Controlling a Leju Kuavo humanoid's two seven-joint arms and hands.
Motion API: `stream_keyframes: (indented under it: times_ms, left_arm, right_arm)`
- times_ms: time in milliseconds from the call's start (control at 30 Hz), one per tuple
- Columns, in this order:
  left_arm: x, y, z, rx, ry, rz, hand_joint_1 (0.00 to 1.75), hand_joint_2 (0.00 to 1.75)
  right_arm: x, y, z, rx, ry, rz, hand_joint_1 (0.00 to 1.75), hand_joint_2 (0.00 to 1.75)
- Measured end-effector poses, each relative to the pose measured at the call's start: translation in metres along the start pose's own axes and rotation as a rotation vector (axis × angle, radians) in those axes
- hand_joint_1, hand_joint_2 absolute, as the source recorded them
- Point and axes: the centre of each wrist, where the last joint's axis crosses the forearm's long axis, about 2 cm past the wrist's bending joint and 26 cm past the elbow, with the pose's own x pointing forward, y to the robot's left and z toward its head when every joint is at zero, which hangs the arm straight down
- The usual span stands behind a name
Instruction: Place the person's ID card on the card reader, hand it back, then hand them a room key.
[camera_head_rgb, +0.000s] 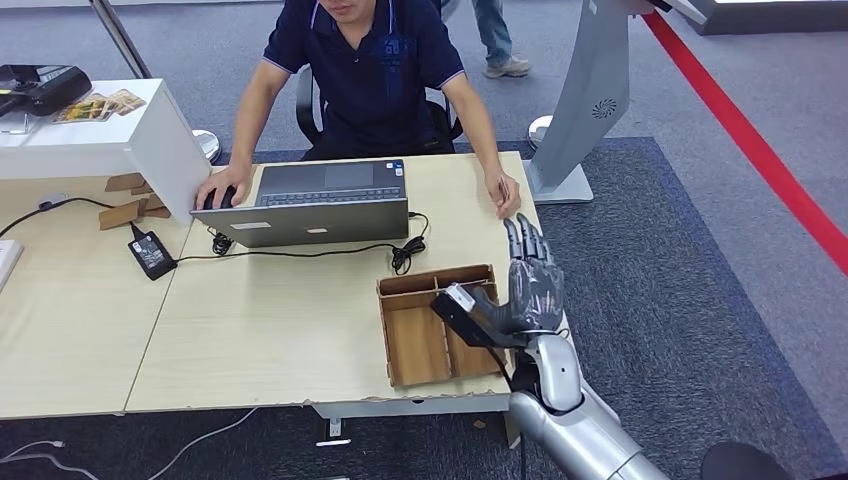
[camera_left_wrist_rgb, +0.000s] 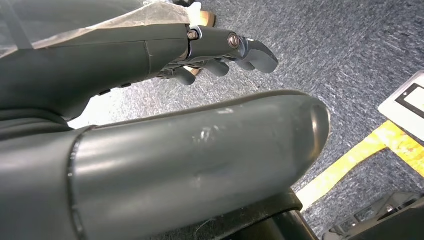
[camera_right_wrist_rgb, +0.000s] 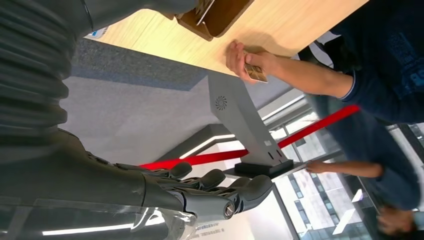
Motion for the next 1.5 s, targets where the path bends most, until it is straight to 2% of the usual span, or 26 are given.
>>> stream_keyframes:
  times_ms: [700,1500]
  left_arm:
    - [0.001,0.0,0.0,0.001,-0.001,-0.003,0.0,0.0]
    - [0.002,0.001,0.0,0.004,-0.006,-0.004,0.0,0.0]
  right_arm:
    - [0.024,0.014,0.005,0.035,-0.049,-0.057,0.0,1.75]
    - [0.021,0.021,0.003,0.035,-0.067,0.032,0.0,1.75]
